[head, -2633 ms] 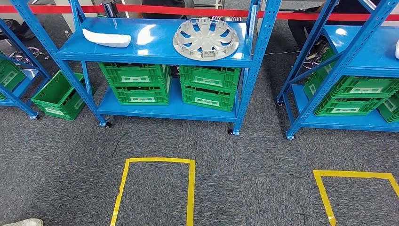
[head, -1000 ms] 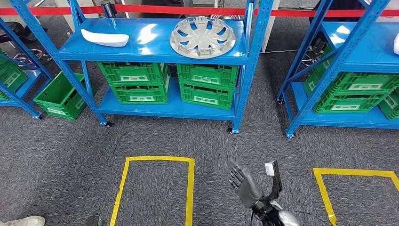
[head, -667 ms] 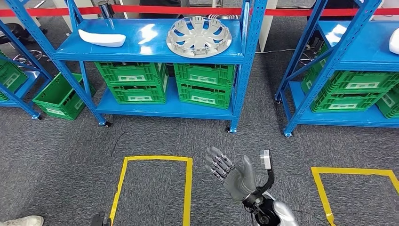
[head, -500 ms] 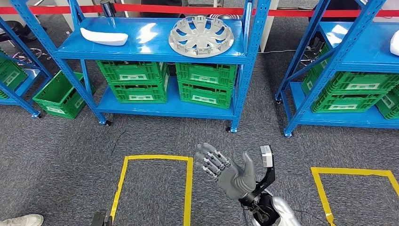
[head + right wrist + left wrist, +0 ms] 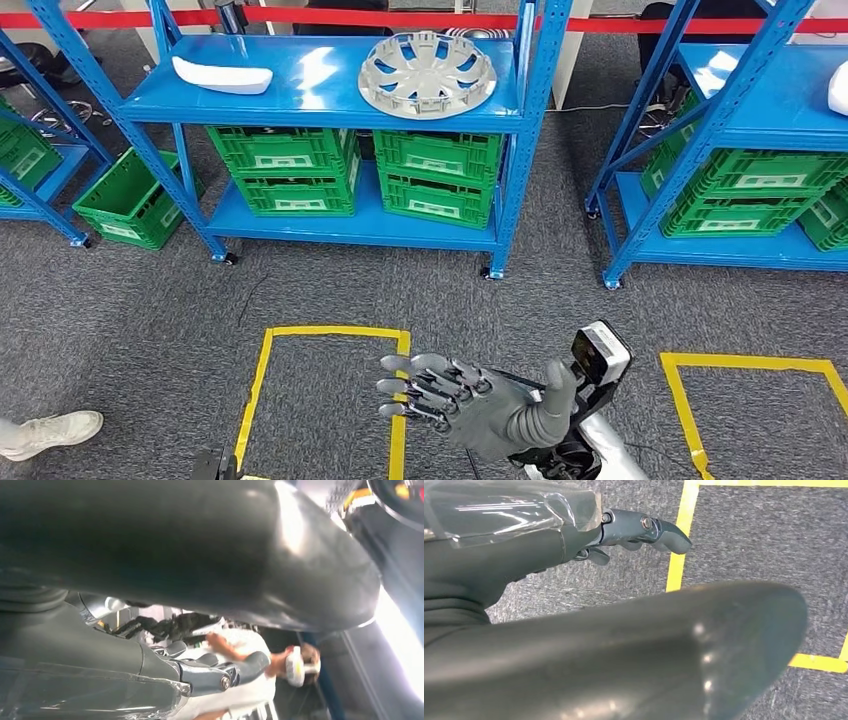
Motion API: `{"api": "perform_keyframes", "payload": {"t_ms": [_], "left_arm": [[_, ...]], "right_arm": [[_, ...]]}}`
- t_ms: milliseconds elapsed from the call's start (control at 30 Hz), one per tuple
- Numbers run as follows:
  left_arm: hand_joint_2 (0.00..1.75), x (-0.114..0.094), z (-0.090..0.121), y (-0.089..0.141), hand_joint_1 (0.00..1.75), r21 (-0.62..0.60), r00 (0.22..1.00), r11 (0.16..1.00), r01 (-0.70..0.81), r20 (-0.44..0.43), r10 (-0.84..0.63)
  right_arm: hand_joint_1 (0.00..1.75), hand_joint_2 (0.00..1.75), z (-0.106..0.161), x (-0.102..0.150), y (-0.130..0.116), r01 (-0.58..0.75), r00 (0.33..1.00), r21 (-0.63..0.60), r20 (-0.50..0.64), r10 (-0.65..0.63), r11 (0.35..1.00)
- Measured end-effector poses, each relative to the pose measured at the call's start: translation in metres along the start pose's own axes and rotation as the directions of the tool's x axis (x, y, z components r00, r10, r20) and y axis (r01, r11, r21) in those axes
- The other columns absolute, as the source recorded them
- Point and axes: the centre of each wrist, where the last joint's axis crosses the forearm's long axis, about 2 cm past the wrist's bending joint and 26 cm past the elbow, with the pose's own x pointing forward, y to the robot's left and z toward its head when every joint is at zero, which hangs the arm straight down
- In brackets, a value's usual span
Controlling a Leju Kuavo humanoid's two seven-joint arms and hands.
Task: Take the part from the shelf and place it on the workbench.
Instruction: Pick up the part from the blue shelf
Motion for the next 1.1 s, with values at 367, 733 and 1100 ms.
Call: {"api": "perform_keyframes", "payload": {"t_ms": [367,733,1100], "left_arm": [[0.00,-0.006,0.003,0.007,0.00,0.034,1.000,0.999,0.018,0.000,-0.018],[0.00,0.010,-0.001,0.002,0.00,0.020,0.998,0.999,0.041,0.036,-0.042],[0.00,0.021,-0.004,-0.007,0.00,-0.015,0.997,0.999,0.045,0.064,-0.044]], "right_arm": [[0.00,0.00,-0.011,0.001,0.007,-0.016,1.000,0.086,-0.004,0.017,0.996],[0.00,0.00,-0.016,0.008,0.009,-0.060,0.997,0.137,-0.036,0.066,0.989],[0.00,0.00,-0.018,0.011,0.010,-0.075,0.995,0.142,-0.053,0.083,0.987]]}}
